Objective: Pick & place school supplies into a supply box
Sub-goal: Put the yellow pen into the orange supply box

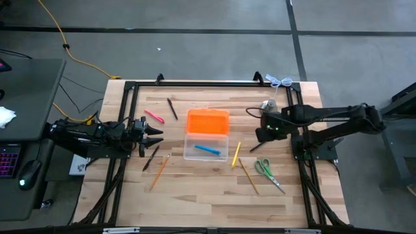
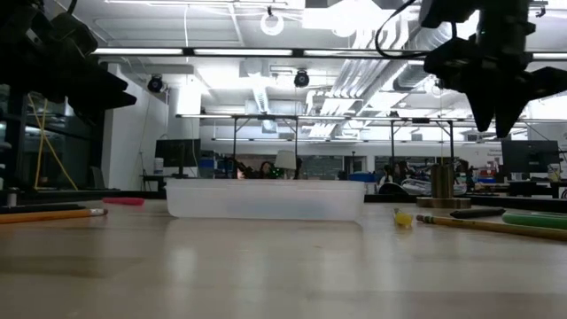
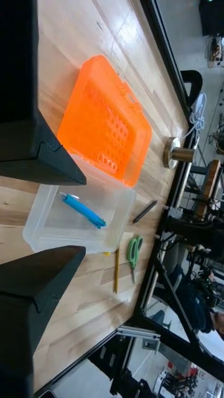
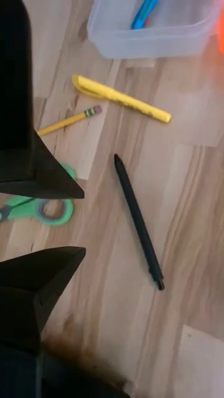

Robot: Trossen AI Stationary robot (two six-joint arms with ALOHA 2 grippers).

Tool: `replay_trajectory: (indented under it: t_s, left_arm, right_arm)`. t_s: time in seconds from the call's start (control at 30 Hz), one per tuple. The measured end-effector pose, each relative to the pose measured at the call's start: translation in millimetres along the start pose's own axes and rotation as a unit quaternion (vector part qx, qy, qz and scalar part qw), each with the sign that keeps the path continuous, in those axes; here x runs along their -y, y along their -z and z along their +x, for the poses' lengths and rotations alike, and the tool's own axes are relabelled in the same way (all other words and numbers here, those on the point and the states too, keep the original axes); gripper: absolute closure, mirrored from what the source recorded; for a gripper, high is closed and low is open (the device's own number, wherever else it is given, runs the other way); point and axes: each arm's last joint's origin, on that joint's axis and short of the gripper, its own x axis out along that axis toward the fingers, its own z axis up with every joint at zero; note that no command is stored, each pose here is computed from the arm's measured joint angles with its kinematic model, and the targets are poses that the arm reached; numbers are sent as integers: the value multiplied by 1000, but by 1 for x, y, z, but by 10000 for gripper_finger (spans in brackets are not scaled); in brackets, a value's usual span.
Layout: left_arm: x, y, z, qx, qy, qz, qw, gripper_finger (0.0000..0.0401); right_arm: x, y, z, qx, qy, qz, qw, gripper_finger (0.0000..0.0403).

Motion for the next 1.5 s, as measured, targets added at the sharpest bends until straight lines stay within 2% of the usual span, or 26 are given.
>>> replay_trajectory:
  t_s: [0.2, 0.47, 0.63, 0.83, 0.97, 1.2, 1.37, 1.5]
  left_arm:
    - [0, 0, 0, 0, 0, 0, 1000, 201]
    - [0, 0, 0, 0, 0, 0, 1000, 201]
    - [0, 0, 0, 0, 0, 0, 1000, 201]
    - [0, 0, 0, 1, -3, 0, 1000, 201]
    - [0, 0, 0, 1, -3, 0, 1000, 201]
    - [0, 0, 0, 1, -4, 0, 1000, 201]
    - [0, 0, 0, 1, -4, 0, 1000, 201]
    - [0, 0, 0, 1, -5, 0, 1000, 201]
  right_arm:
    - [3, 0, 13, 6, -26, 42, 999, 291]
    - [5, 1, 49, -5, -89, 82, 993, 291]
    - [3, -1, 57, 15, -126, 89, 988, 291]
    - [1, -3, 56, 31, -132, 79, 988, 291]
    - [1, -3, 56, 43, -129, 38, 990, 291]
    - [0, -5, 55, 86, -120, -76, 986, 291]
    - [-2, -6, 54, 105, -123, -178, 971, 291]
    - [-2, -5, 54, 108, -117, -278, 947, 291]
